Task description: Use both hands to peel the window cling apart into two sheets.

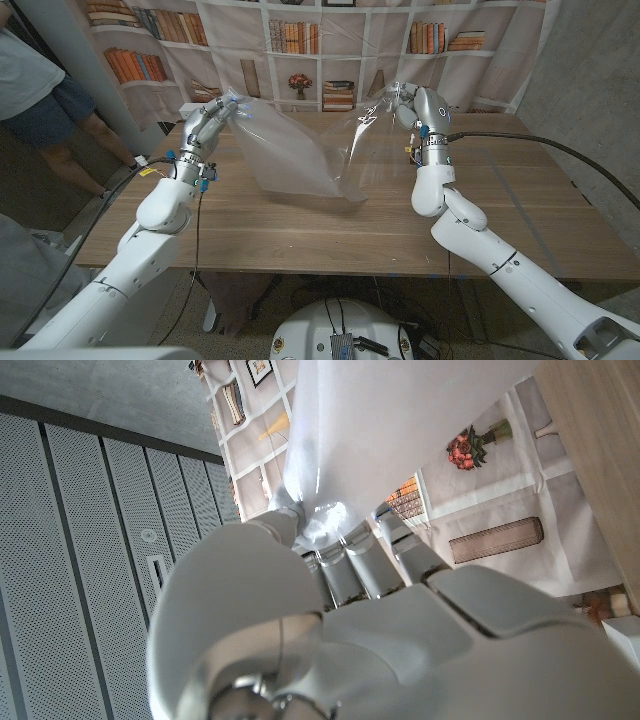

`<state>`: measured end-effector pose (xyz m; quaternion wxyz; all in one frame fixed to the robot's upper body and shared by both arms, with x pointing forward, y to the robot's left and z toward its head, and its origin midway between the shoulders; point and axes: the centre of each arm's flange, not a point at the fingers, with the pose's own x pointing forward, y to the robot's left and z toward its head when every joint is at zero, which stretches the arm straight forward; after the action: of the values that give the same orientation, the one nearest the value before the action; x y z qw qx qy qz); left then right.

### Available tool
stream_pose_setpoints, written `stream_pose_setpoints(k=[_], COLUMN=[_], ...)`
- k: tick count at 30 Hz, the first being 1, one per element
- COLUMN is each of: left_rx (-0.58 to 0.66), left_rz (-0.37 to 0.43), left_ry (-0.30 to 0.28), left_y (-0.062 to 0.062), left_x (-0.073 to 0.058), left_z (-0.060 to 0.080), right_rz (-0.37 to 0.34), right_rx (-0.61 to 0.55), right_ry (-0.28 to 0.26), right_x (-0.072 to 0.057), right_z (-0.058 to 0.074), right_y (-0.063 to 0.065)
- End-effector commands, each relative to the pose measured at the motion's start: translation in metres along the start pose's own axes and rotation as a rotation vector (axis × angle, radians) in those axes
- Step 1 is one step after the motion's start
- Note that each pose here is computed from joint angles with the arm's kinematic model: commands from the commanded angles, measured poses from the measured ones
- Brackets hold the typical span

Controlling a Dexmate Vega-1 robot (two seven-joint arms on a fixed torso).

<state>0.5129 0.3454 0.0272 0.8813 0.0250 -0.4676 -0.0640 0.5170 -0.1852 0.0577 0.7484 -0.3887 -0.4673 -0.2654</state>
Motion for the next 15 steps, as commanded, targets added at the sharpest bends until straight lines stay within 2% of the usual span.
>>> stream_pose_setpoints(k=[1, 8, 9, 12, 15], left_rx=[0.015, 0.045, 0.092, 0.102, 0.11], left_rz=[0.028, 0.059, 0.061, 0.04, 0.055], left_ry=[0.009, 0.018, -0.001, -0.034, -0.021], left_y=[0.0131, 0.0186, 0.0194, 0.0212, 0.022], left_x=[-0.0149, -0.0228, -0.0237, -0.0237, -0.0246], left_z=[-0.0021, -0.0035, -0.0016, 0.0014, 0.0021], right_rz=[-0.02, -0.028, -0.03, -0.03, -0.03], right_rx=[0.0, -0.011, -0.01, -0.012, -0.013], right_ry=[0.015, 0.018, 0.021, 0.019, 0.018], right_x=[0.0028, 0.0055, 0.0062, 0.0078, 0.0096], right_z=[-0.0016, -0.0032, -0.0033, -0.0032, -0.0034], right_y=[-0.0018, -0.0051, -0.0052, -0.0054, -0.0049])
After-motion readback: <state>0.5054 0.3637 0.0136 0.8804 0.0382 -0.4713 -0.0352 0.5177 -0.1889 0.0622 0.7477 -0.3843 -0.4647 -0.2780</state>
